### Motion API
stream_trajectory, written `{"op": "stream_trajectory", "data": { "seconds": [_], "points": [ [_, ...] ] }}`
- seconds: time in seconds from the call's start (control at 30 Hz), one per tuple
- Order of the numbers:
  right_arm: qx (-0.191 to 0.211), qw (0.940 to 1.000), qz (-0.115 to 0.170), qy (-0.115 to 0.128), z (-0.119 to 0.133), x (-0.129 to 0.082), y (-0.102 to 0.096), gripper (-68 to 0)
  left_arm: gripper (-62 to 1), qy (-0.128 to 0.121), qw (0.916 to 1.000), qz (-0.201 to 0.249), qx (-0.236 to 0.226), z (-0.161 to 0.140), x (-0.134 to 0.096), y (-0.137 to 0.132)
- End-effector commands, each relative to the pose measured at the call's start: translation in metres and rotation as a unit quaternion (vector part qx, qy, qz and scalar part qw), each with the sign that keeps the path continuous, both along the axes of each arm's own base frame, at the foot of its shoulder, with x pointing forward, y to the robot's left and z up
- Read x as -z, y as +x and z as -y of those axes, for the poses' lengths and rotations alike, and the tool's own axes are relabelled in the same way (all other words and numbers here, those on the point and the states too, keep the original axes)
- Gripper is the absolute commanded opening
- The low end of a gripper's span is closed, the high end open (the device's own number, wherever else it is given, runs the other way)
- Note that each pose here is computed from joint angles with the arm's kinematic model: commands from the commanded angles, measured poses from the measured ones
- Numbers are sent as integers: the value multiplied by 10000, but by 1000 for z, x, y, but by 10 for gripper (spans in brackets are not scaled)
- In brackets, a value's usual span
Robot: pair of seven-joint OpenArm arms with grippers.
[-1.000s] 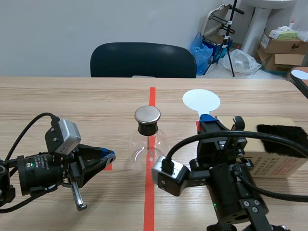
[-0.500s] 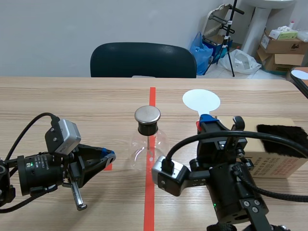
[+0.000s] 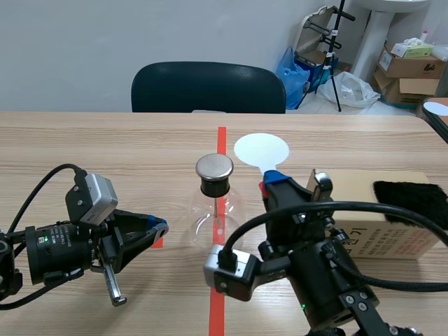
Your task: Do the electroscope experiment
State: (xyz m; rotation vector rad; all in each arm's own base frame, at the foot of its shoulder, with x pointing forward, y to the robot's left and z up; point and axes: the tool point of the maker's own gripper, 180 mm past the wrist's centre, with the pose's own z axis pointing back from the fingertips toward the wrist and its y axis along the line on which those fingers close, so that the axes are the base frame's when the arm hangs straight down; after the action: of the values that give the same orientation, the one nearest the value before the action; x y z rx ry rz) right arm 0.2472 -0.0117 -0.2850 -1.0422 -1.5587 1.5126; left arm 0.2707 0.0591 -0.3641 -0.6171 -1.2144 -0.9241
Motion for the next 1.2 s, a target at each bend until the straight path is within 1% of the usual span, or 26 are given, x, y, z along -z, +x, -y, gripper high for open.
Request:
{"op": "stream_trajectory", "data": {
  "seconds": [0.0, 0.13, 0.3, 1.17],
  "points": [
    [-147, 9996, 210, 82, -5, -14, 2, -667, -592, -208, 9996, 173, -20, 4, -14, 5],
    [-659, 9976, 206, 35, -21, -13, -7, -667, -592, -208, 9996, 173, -20, 4, -14, 5],
    [-1039, 9944, 202, 2, -32, -12, -15, -667, -592, -206, 9996, 172, -20, 4, -14, 5],
    [-1057, 9942, 202, 0, -33, -12, -15, -667, -592, -206, 9997, 158, -20, 4, -13, 4]
  ]
}}
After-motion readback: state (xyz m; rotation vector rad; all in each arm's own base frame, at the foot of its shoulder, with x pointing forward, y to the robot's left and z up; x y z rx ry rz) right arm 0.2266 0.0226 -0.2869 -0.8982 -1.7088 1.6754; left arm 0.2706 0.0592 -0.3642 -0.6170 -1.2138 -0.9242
